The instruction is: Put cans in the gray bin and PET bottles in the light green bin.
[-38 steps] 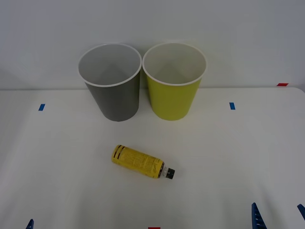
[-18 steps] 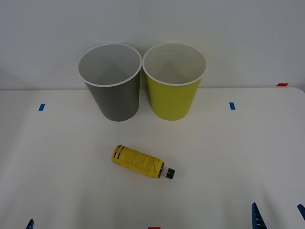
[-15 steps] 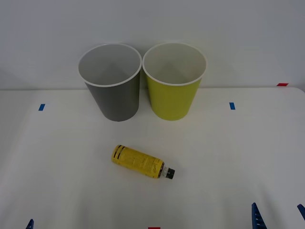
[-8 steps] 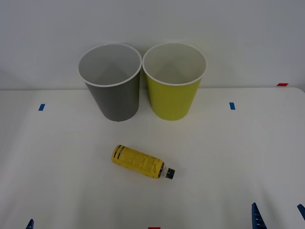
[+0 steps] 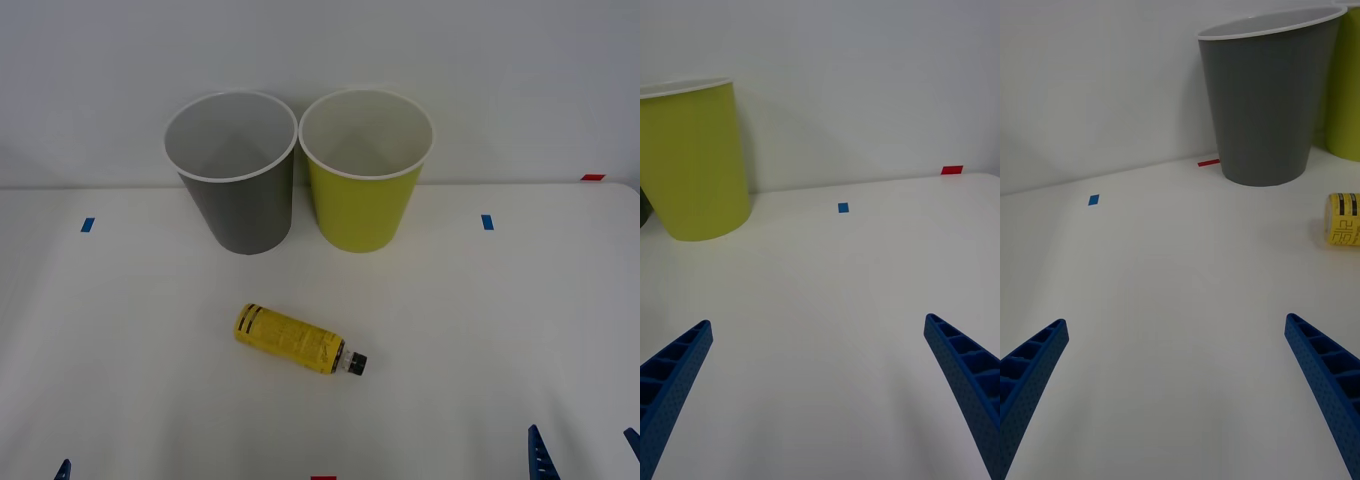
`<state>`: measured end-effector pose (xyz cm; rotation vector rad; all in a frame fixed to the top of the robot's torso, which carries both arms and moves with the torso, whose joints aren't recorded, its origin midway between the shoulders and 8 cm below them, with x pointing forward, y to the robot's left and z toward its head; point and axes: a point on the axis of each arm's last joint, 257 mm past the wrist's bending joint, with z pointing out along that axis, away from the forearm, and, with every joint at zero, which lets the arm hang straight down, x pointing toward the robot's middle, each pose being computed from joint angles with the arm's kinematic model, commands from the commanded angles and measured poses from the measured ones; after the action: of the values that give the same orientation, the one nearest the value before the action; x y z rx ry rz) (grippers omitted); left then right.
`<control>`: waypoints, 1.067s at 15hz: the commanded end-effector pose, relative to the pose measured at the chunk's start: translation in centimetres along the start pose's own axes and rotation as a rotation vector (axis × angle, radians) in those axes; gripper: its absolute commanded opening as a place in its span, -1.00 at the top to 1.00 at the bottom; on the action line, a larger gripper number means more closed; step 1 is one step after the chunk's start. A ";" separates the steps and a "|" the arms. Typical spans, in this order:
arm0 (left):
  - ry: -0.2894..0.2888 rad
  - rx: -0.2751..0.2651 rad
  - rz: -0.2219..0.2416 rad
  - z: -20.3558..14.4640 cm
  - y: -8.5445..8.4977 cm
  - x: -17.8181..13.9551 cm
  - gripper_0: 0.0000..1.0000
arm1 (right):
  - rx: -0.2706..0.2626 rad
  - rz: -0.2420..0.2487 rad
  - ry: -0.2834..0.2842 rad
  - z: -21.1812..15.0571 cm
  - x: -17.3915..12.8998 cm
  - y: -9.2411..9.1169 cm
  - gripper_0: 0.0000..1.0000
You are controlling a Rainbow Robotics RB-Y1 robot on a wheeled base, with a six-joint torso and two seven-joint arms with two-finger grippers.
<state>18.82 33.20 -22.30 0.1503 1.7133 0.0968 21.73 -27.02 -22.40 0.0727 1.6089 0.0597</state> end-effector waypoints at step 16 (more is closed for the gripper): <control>0.009 0.061 -0.056 0.6 -1.0 1.3 -1.00 | 0.000 0.000 0.000 0.0 0.0 0.0 -0.96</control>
<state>18.72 32.66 -23.89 0.1220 1.7340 0.0204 21.72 -27.02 -22.41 0.0726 1.6090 0.0597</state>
